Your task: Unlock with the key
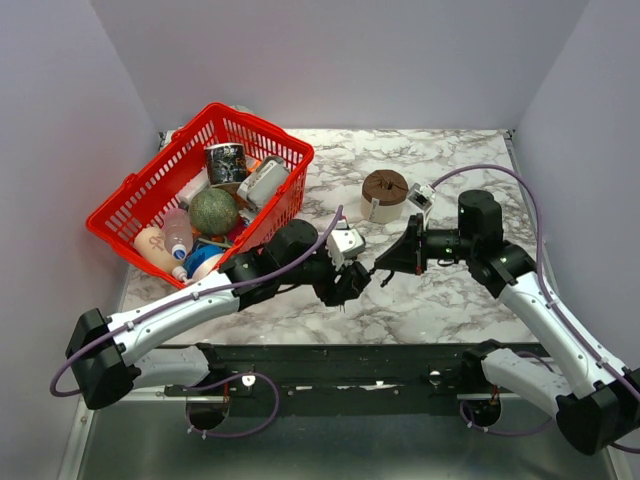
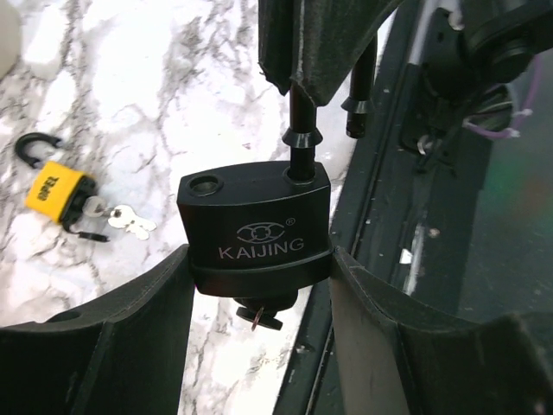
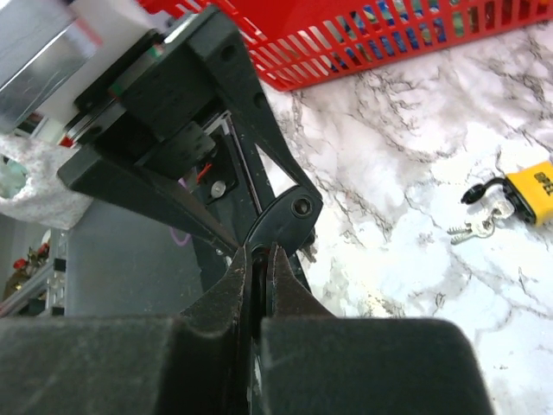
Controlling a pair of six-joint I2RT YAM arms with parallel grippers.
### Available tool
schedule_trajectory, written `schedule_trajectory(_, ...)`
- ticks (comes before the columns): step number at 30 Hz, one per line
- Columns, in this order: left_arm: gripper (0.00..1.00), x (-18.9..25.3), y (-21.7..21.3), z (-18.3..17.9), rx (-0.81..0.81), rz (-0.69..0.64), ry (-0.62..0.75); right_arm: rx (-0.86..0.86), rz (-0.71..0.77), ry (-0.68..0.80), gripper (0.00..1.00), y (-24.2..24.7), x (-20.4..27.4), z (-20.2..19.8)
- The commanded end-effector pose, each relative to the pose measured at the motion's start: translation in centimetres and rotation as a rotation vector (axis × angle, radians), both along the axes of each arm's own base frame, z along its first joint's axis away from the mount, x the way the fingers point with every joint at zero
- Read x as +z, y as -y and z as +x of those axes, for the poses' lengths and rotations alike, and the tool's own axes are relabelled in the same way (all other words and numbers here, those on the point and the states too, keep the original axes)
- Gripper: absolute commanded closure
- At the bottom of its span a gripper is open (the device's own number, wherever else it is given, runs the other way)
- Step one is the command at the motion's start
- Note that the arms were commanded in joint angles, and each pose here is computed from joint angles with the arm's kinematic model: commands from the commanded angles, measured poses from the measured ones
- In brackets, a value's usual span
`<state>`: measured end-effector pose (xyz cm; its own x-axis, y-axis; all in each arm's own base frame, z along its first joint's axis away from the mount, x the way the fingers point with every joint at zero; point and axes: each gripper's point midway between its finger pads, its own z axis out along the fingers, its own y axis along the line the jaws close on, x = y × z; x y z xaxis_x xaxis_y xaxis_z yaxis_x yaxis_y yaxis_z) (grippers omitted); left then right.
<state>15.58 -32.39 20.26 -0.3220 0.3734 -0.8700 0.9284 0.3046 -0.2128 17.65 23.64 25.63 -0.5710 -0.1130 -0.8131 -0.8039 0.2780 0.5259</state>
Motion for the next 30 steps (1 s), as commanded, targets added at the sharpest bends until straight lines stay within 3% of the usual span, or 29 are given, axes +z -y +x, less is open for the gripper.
schedule_trajectory(1, 1.0, 1.5, -0.9, 3.1, 0.182, 0.031, 0.155, -0.082, -0.04, -0.098, 0.99, 0.1, -1.0, 0.9)
schedule_trajectory(5, 1.0, 0.7, -1.7, 4.2, 0.28, 0.099, 0.199, -0.157, -0.065, -0.134, 0.99, 0.2, -1.7, 2.2)
schedule_trajectory(9, 1.0, 1.1, -1.7, 4.3, 0.299, 0.082, 0.192, -0.2, -0.078, -0.16, 0.98, 0.3, -2.1, 2.9)
schedule_trajectory(12, 1.0, 1.0, -1.4, 3.9, 0.297, 0.066, 0.155, -0.248, -0.087, -0.173, 0.79, 0.6, -2.4, 3.5)
schedule_trajectory(16, 1.0, 0.3, -1.3, 2.9, 0.307, 0.057, 0.064, -0.332, -0.098, -0.151, 0.44, 1.2, -2.1, 4.7)
schedule_trajectory(19, 1.0, -1.2, -1.9, 2.0, 0.348, 0.063, -0.034, -0.367, -0.092, -0.12, 0.28, 1.5, -1.6, 5.2)
schedule_trajectory(30, 1.0, -6.1, -4.4, -2.1, 0.491, 0.102, -0.389, -0.418, -0.064, -0.063, 0.21, 2.7, -1.5, 4.9)
